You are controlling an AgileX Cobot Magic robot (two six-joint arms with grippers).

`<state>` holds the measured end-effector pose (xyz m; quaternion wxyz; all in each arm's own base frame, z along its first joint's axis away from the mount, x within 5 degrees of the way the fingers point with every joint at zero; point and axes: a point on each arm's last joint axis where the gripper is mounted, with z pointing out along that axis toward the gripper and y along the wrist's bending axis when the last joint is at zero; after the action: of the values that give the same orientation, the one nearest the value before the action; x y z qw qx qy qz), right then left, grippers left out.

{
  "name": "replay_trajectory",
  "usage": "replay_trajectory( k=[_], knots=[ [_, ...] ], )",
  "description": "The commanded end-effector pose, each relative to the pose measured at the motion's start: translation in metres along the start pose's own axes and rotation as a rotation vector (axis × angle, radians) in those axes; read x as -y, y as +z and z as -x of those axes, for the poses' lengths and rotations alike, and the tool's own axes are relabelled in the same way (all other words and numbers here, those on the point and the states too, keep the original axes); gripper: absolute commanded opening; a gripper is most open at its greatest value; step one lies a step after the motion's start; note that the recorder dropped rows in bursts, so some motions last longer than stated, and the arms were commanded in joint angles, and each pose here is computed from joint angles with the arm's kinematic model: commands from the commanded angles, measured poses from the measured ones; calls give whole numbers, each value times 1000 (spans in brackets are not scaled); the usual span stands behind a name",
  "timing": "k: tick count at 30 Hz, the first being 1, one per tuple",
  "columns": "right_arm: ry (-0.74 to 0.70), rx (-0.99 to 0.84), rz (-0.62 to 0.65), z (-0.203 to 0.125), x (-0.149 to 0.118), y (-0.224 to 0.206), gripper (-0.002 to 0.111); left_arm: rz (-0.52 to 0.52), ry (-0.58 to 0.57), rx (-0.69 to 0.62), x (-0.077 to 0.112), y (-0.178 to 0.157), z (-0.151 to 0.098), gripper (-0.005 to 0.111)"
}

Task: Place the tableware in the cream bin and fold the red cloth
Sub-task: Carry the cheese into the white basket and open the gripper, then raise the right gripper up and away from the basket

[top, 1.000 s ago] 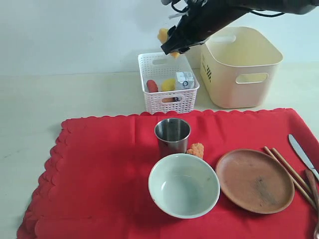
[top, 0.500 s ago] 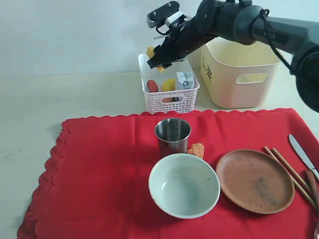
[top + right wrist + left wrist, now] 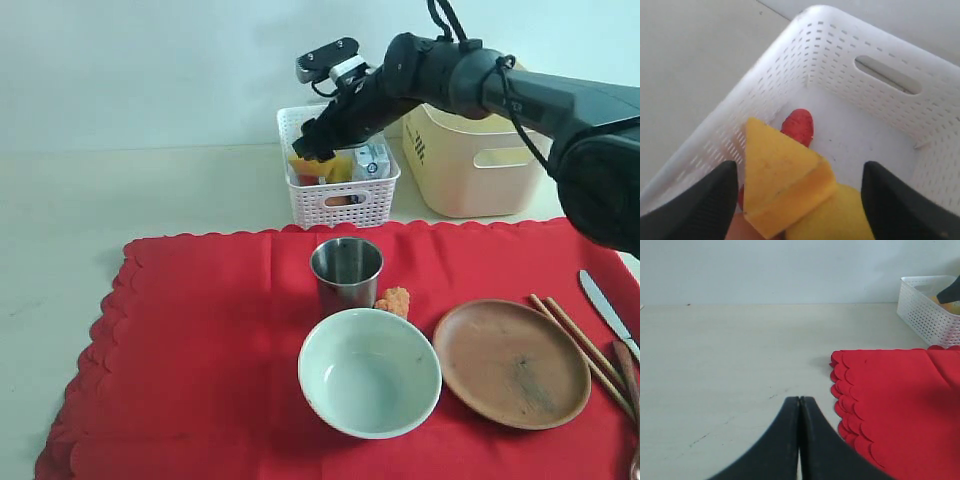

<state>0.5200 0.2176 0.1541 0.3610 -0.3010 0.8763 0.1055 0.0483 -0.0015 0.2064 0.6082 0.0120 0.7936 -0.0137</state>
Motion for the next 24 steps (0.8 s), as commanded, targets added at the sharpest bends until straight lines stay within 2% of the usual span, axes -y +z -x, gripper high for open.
replay_trajectory(
  k=[1,9,17,24],
  knots=[
    [16,-42,-24,15,6,-32,74,-1,-4,14,0,0,0,0],
    [-14,-151,6,26,1,-73,72,-1,-4,14,0,0,0,0],
    [32,-225,10,30,-2,-99,71,-1,-4,14,0,0,0,0],
    [104,-272,-39,31,1,-112,69,-1,-4,14,0,0,0,0]
  ],
)
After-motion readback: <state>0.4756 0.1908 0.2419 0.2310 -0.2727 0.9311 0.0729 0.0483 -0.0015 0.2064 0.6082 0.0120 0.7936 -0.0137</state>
